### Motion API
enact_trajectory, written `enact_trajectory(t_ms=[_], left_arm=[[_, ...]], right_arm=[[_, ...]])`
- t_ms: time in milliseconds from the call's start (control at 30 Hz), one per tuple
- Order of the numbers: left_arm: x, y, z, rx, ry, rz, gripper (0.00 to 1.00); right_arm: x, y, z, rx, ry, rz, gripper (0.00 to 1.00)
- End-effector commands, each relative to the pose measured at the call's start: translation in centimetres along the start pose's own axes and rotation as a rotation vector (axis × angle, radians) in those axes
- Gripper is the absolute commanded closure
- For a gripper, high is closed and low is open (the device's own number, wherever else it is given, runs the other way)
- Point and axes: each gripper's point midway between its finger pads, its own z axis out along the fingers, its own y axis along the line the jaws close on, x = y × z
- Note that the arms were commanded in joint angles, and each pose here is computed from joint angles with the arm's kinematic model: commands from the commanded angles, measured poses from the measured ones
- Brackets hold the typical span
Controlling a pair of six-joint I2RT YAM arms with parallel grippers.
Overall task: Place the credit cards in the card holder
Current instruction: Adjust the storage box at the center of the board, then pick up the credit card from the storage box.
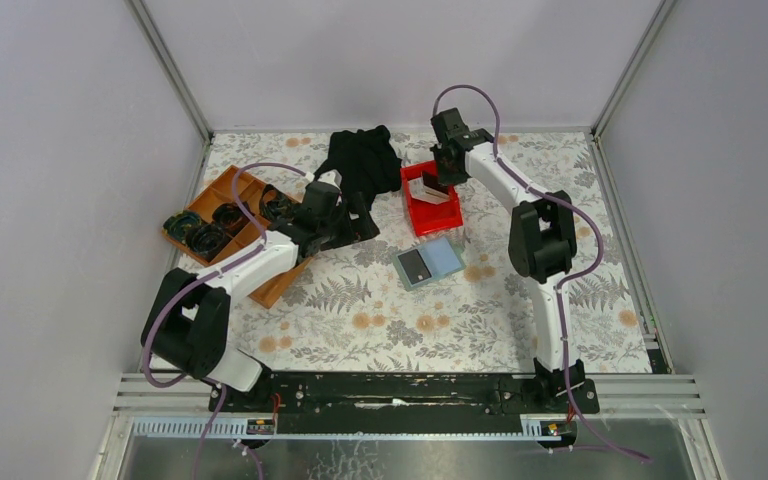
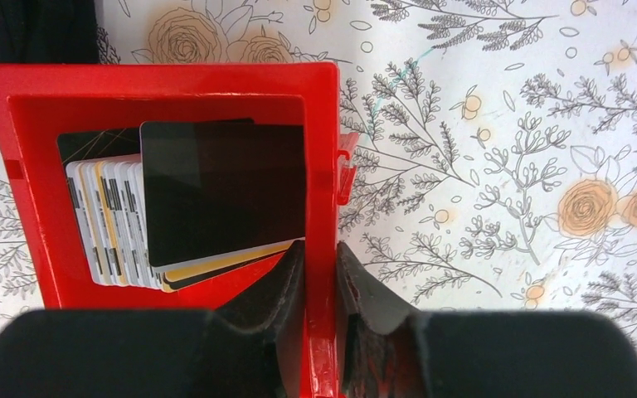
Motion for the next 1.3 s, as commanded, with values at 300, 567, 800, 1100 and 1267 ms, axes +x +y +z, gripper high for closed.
enact_trajectory(t_ms=[300, 567, 800, 1100, 1267], left_arm=[[-1.7, -1.4, 0.0, 0.058, -0.051, -0.011, 0.0], [-3.2, -4.7, -2.5, 0.218, -0.114, 0.012, 0.0], [-6.4, -6.5, -6.6, 0.369, -0.255, -0.098, 0.0], [-4.3, -4.2, -5.2, 0.388, -0.123, -0.18, 0.3], [-3.8, -2.5, -4.4, 0.296, -0.116, -0.151, 0.0]], right_arm=[[-2.8, -3.0, -0.3, 0.053, -0.078, -0.052, 0.48], [-6.9, -2.2, -4.4, 0.013, -0.229, -0.011, 0.46], [-9.1, -0.5, -8.5, 0.016, -0.389, -0.055, 0.43], [-6.9, 5.0, -7.7, -0.15, -0.305, -0.108, 0.41], [-5.4, 6.1, -5.6, -0.154, -0.234, -0.114, 0.41]])
